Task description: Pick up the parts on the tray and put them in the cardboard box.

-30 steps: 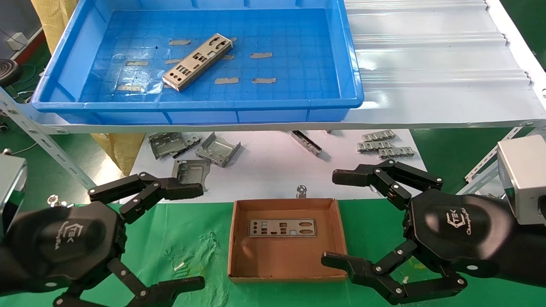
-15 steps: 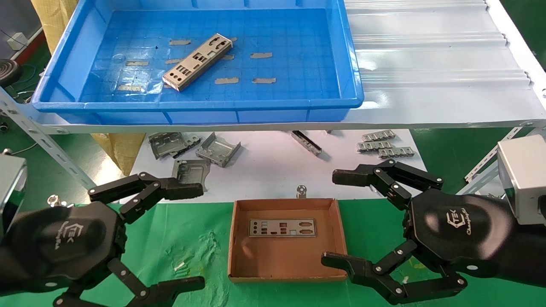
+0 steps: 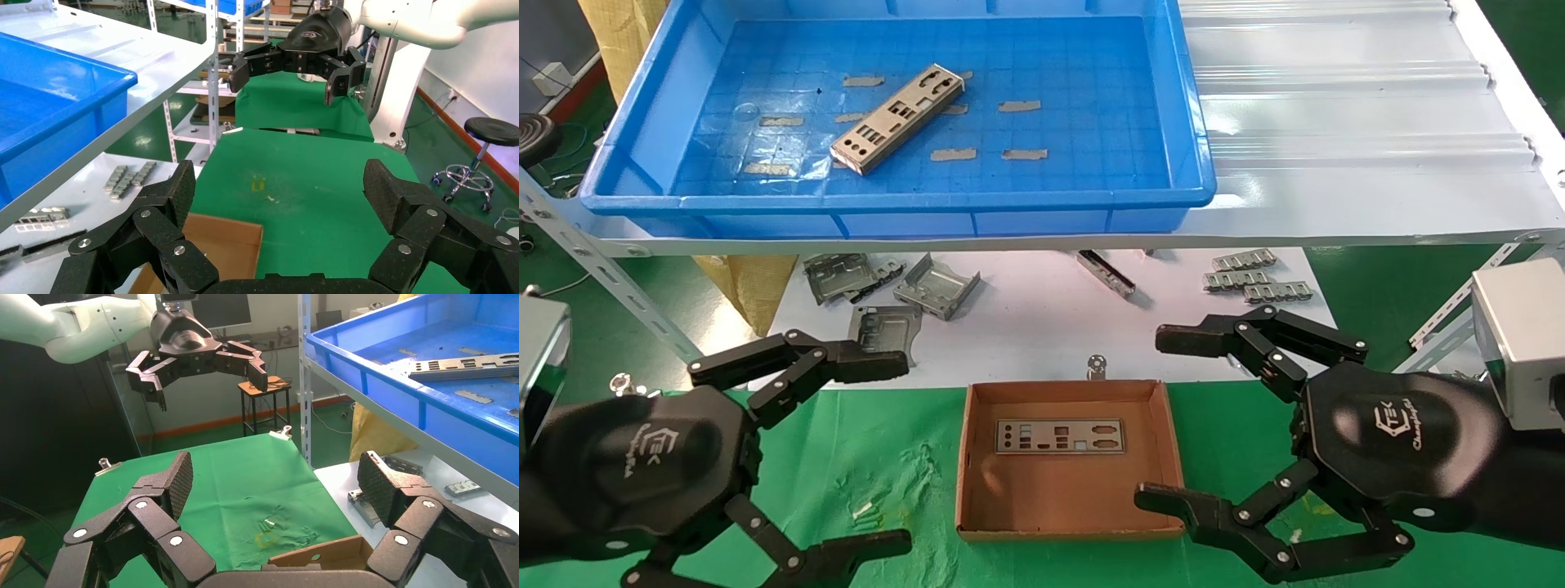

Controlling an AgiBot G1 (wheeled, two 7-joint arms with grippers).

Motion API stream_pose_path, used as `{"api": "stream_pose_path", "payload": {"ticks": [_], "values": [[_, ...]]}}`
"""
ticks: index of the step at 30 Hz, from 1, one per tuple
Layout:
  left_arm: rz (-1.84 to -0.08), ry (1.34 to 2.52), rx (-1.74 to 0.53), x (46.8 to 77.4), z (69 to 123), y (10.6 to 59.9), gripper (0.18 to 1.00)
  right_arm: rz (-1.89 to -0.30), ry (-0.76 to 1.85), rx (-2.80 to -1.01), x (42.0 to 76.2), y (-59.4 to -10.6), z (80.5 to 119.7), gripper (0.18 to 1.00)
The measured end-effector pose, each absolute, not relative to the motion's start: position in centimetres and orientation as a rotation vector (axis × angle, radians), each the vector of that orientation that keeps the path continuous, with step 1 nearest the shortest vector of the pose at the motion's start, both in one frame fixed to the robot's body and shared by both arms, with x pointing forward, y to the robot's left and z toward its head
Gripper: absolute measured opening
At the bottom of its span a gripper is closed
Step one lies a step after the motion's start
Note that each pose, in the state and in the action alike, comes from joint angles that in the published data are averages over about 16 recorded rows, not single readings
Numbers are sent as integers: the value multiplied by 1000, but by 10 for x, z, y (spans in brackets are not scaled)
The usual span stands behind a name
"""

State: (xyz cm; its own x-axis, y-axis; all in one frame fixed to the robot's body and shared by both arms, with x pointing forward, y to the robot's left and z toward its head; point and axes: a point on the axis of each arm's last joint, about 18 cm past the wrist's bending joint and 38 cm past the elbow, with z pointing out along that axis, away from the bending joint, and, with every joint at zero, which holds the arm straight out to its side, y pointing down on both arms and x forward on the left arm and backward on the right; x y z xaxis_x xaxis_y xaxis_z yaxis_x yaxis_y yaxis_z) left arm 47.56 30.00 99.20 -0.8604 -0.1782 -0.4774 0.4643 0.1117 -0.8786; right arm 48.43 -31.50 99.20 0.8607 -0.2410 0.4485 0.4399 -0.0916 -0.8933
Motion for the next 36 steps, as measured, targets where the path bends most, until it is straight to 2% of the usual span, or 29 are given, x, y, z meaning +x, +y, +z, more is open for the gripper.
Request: {"api": "stream_pose_path", "payload": {"ticks": [36], "values": [[-1799,1924,277,476,992,300,1001,-573,-162,-1564,484,-315,992,1000]]}}
